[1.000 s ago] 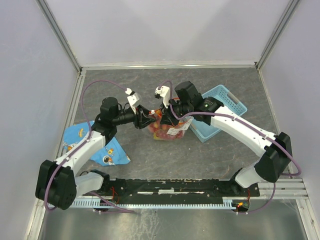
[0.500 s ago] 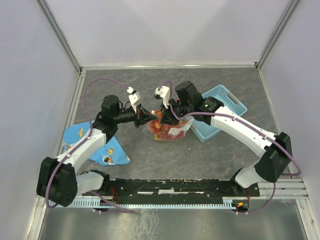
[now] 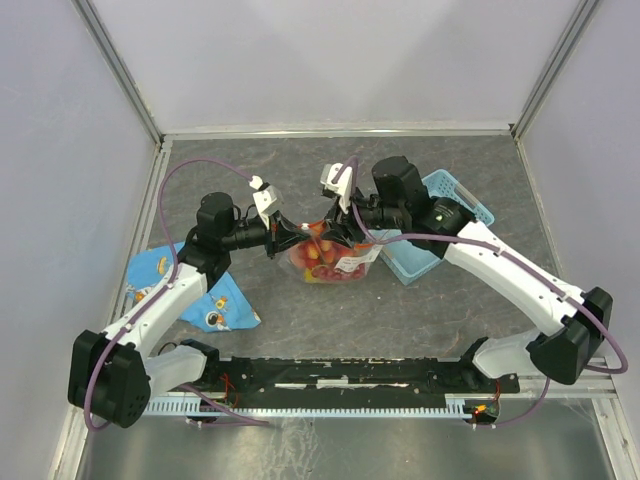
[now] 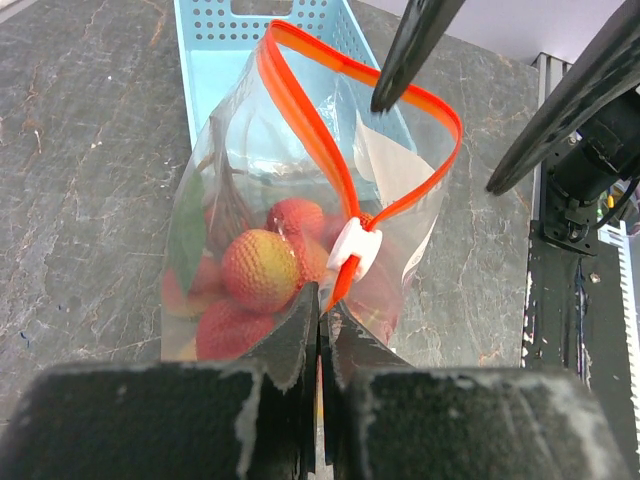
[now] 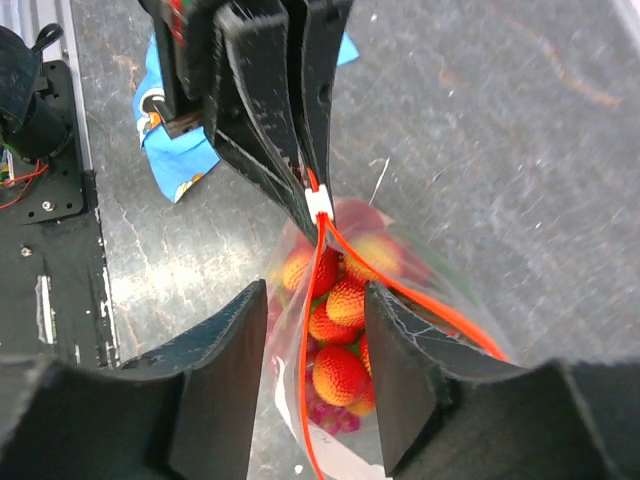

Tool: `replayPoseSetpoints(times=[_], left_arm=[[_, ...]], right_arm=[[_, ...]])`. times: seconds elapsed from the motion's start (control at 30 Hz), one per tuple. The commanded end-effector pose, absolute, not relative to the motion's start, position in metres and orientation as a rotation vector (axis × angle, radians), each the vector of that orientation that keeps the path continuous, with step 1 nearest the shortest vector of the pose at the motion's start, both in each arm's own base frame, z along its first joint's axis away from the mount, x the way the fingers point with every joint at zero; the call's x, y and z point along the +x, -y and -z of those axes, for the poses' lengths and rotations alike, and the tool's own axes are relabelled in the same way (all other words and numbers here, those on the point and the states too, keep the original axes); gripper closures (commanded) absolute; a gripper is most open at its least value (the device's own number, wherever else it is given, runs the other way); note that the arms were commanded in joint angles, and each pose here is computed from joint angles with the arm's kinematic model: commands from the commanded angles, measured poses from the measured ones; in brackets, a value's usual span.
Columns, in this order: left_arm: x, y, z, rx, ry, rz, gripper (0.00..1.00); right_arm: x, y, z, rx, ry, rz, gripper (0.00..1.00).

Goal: Place the food in the zip-top bag and seal the zipper
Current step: Zip the zipper food storage bag at the center of the board.

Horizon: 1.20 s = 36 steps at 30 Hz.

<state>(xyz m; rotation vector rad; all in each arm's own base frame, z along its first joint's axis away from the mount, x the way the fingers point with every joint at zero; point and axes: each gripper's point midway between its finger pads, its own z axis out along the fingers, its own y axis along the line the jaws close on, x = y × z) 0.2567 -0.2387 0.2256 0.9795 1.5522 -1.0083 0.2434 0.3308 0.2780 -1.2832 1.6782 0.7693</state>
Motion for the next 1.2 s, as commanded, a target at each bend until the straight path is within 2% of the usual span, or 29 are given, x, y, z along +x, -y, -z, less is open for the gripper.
replayPoseSetpoints(times=[0.0,0.33,0.57,0.63,1.0,1.17], left_arm=[[0.261,0.238,-0.259,1.021,-1.410,0.931,0.97],[0.262,0.238,-0.262,1.011,-1.413,0.937,0.97],[0.261,0.238,-0.264,1.011,-1.408,0.935,0.97],[0.261,0.238,-0.264,1.010,-1.408,0.935,0.97],[0.265,0.236,-0.263,0.986,-1.425,0.921,0.97],[0.265,0.236,-0.262,0.980,-1.432,0.918,0.97]], right_arm=[[0.246,-0.339,-0.320,-1.322,-1.417,-0.748,0.48],[0.250,-0.368,-0.322,-1.395,-1.312,-0.834,0.45],[0.256,-0.381,-0.304,-1.454,-1.351,-0.869,0.49],[0.258,-0.382,-0.299,-1.455,-1.363,-0.863,0.52],[0.262,-0.367,-0.282,-1.517,-1.418,-0.770,0.92],[0.265,-0.354,-0.278,-1.513,-1.446,-0.718,0.94]])
